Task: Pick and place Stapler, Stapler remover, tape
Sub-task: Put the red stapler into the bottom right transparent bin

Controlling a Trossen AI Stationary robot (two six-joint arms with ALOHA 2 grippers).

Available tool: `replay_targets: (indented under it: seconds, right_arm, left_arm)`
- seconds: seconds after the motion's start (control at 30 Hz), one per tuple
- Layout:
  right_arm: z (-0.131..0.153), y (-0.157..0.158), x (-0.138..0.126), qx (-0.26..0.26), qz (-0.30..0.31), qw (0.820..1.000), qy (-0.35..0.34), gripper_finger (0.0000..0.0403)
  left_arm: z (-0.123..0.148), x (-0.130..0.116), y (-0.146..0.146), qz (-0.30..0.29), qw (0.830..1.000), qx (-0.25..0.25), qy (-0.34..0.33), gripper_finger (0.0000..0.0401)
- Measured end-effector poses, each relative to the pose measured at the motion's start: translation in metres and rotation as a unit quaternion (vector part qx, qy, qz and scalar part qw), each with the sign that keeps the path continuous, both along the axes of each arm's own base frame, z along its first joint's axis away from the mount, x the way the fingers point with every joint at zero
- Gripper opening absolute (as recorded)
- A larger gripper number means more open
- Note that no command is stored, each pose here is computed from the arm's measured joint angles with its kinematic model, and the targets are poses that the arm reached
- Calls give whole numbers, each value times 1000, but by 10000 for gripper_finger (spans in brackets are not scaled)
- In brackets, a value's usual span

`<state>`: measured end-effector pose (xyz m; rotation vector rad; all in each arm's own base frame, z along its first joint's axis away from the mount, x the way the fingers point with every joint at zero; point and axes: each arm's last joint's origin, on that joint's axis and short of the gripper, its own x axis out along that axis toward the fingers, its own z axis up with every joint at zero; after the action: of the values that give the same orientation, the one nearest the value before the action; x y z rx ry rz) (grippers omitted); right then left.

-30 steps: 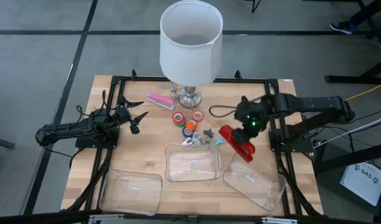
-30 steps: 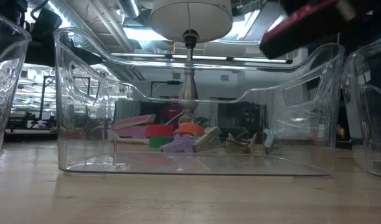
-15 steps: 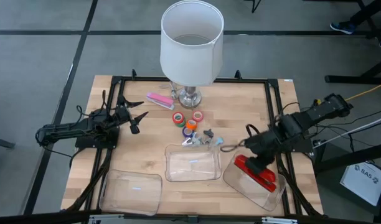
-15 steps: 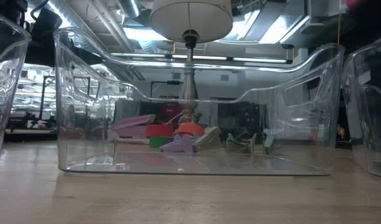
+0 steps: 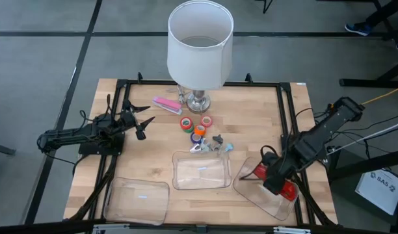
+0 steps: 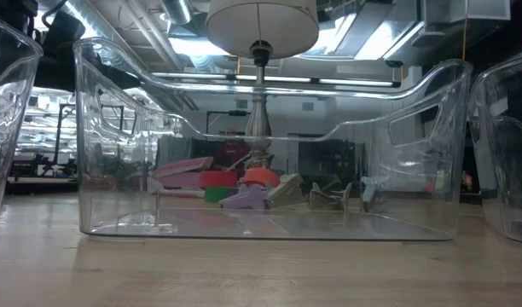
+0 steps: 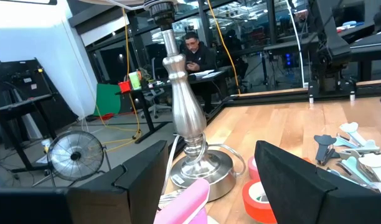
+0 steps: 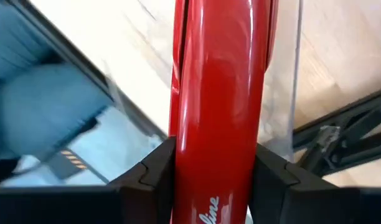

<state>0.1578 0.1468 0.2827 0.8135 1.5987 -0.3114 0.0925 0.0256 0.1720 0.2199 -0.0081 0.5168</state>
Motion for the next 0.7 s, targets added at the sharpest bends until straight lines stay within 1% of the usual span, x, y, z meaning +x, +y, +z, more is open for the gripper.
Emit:
replay_targets:
  seconds: [0.13,0.37,0.47,0.7]
  right_arm:
    - [-22,3,-4,-24,11,999,18,143]
    - [-48,6,-1,-37,9,999,-24,143]
    - [-59,4,-2,-52,5,998,-31,143]
    - [-89,0,-5,-48,26,997,-49,143]
  left_arm:
    - [0,0,0,0,1000,0,0,239]
    - [0,0,0,0,1000,0,0,239]
    - [0,0,0,0,1000,0,0,239]
    - [0,0,0,0,1000,0,0,239]
